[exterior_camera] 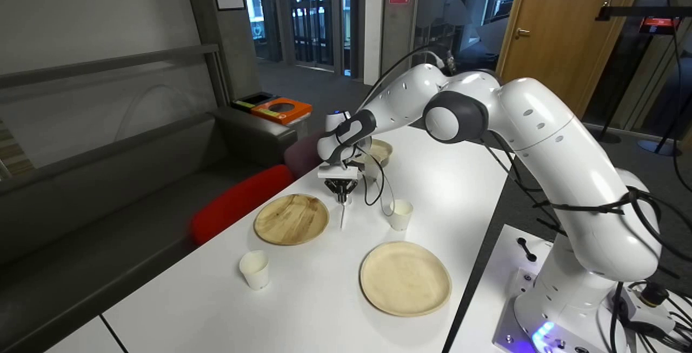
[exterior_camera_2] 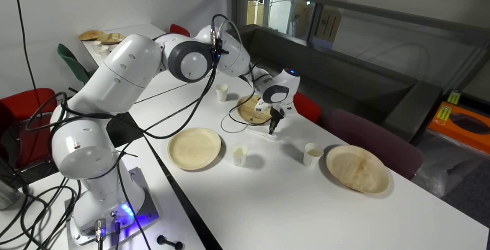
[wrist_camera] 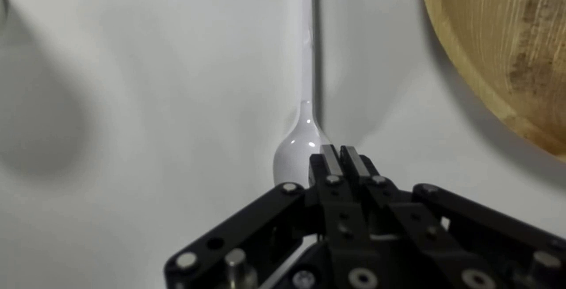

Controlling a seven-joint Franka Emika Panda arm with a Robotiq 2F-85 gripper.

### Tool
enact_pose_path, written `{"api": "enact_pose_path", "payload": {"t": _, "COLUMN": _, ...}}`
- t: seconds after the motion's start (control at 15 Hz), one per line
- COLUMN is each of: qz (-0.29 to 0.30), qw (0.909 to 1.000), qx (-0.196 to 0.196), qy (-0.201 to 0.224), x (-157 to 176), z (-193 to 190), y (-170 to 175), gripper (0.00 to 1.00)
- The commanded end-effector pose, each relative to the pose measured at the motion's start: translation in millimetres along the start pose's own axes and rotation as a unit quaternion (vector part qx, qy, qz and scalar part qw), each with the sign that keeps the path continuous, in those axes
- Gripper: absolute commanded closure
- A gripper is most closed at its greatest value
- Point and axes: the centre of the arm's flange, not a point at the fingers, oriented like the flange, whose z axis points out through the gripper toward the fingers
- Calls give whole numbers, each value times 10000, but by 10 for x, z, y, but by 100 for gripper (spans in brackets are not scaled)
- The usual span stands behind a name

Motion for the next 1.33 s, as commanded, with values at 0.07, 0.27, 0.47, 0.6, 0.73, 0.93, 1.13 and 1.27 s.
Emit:
{"api": "enact_pose_path", "payload": {"t": 0.07, "qz": 112, "qw": 9998, "qx": 126, "qy": -57, "x": 32, "z": -111, "y": -33, "gripper": 100}}
{"api": "enact_pose_path", "payload": {"t": 0.27, "qz": 107, "qw": 9999, "qx": 127, "qy": -46, "x": 30, "z": -114, "y": -38, "gripper": 99}}
{"api": "enact_pose_path", "payload": {"t": 0.47, "qz": 106, "qw": 9999, "qx": 118, "qy": -45, "x": 30, "z": -106, "y": -40, "gripper": 99}}
{"api": "enact_pose_path", "payload": {"t": 0.6, "qz": 63, "qw": 9998, "qx": 110, "qy": -129, "x": 17, "z": -119, "y": -32, "gripper": 99}}
{"api": "enact_pose_path", "payload": {"t": 0.73, "qz": -158, "qw": 9980, "qx": 49, "qy": -607, "x": -43, "z": -152, "y": -13, "gripper": 99}}
{"api": "enact_pose_path", "payload": {"t": 0.93, "qz": -495, "qw": 9909, "qx": -22, "qy": -1253, "x": -153, "z": -197, "y": 5, "gripper": 99}}
{"api": "enact_pose_path", "payload": {"t": 1.13, "qz": -414, "qw": 9921, "qx": -22, "qy": -1180, "x": -142, "z": -226, "y": 4, "gripper": 99}}
{"api": "enact_pose_path", "payload": {"t": 1.27, "qz": -342, "qw": 9929, "qx": -37, "qy": -1137, "x": -79, "z": -224, "y": 1, "gripper": 99}}
